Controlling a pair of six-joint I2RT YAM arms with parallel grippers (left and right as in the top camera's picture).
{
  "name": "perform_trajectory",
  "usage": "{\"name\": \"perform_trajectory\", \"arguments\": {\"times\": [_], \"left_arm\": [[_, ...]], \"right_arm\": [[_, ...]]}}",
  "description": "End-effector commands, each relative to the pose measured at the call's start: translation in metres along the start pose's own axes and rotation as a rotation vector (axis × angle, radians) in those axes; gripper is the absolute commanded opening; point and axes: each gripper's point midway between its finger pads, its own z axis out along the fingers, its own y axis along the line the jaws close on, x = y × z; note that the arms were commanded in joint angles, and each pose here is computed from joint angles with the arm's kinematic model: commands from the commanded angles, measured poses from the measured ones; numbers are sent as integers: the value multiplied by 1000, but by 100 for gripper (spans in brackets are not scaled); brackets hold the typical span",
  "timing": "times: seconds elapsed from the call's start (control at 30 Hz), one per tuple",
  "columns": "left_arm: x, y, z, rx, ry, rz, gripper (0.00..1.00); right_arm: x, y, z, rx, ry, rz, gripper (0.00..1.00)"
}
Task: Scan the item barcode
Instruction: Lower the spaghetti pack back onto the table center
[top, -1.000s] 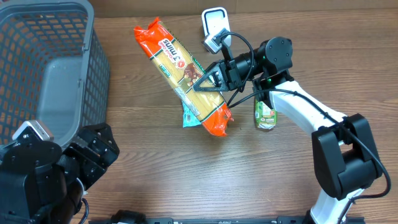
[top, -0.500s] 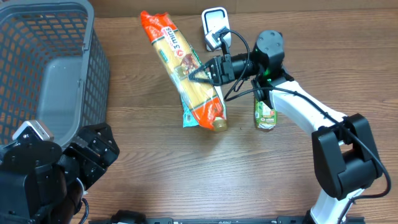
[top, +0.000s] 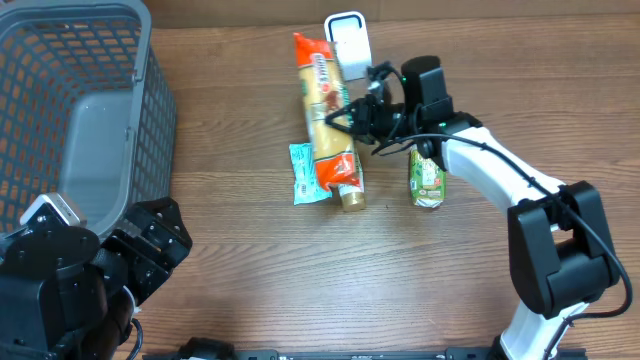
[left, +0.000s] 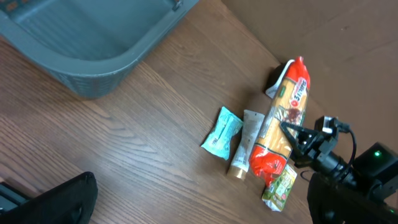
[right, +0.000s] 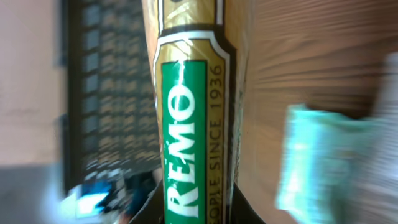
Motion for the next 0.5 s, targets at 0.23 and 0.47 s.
{"name": "perform_trajectory", "arguments": {"times": [0.23,0.47], "left_arm": [[-1,0,-1,1,-4,9,100],[-1,0,-1,1,-4,9,100]], "right_arm": [[-46,-39,-85,443,-186,-249,4],[-38,-105,-127,889,-226,-192,4]]}}
